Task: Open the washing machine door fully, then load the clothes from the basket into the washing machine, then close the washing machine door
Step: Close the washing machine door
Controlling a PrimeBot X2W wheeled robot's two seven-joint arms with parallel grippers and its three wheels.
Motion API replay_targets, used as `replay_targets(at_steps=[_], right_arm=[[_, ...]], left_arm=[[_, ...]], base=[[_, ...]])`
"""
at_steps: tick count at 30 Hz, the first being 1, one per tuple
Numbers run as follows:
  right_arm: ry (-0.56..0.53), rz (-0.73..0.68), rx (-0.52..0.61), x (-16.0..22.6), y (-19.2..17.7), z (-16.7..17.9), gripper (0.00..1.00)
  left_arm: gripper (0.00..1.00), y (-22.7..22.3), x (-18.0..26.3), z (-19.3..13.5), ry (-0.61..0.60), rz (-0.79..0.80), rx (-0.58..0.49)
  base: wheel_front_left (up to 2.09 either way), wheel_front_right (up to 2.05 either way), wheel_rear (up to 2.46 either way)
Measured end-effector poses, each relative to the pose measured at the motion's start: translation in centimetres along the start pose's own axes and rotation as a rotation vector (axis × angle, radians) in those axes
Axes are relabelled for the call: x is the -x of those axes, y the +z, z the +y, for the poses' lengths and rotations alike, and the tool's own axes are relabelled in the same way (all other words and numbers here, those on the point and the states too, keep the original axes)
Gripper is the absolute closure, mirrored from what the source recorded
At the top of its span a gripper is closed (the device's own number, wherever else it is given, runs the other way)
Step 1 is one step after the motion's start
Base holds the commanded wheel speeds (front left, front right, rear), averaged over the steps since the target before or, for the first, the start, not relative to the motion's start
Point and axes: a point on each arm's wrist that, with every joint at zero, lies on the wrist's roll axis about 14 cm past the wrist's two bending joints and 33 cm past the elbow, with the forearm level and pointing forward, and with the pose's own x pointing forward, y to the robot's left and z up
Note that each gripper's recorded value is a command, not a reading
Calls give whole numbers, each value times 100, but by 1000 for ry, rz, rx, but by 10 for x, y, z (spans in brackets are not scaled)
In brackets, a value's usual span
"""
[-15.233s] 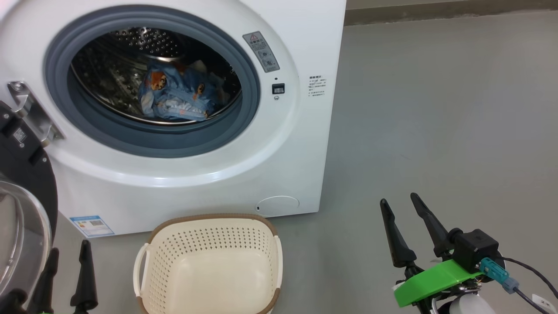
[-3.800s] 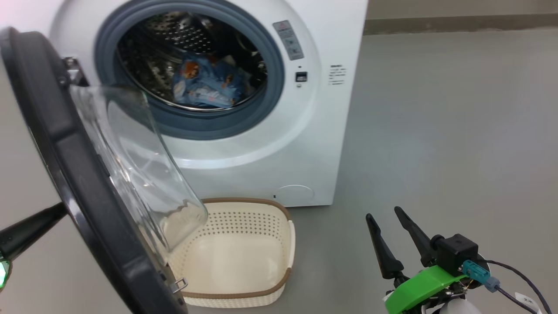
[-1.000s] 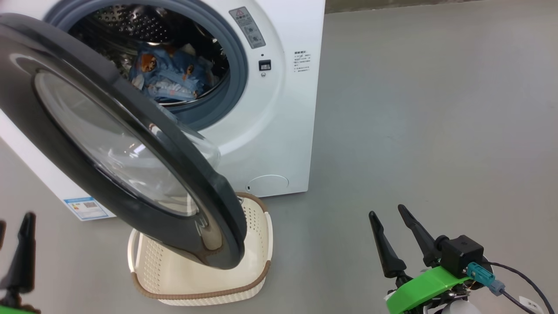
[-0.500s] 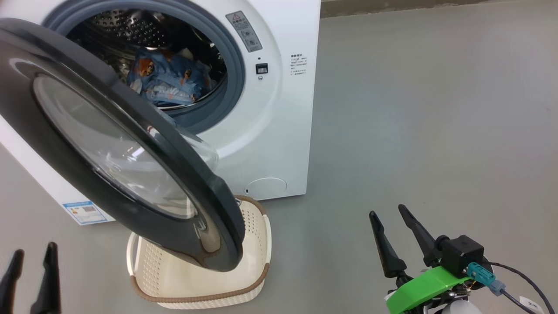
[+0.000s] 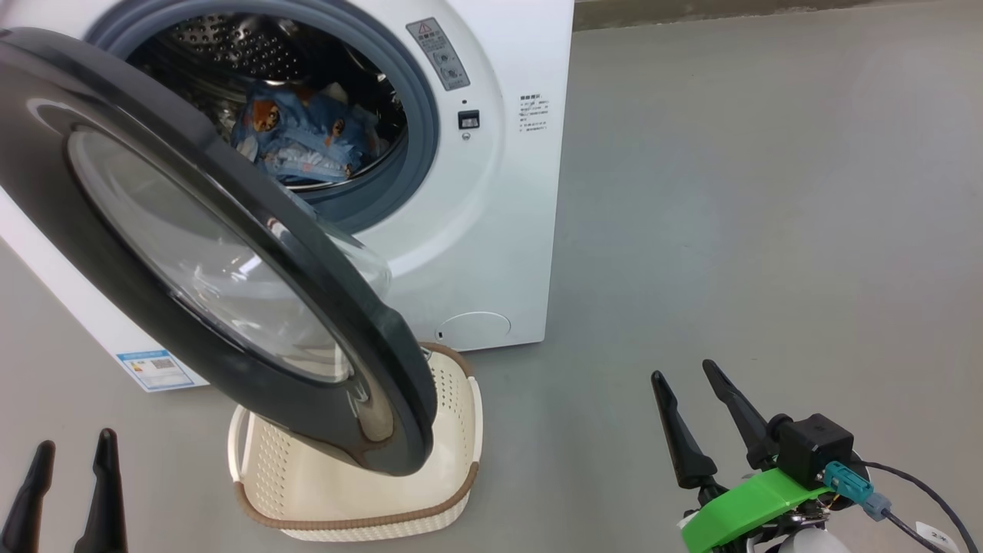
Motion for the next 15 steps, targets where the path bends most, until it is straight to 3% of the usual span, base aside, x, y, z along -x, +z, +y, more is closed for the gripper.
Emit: replay_targets(at_steps=[15], right_arm=[[2, -1, 0, 0, 0, 1, 0]], left_arm=[[0, 0, 1, -1, -2, 1, 2]], base=[[0, 0, 0]])
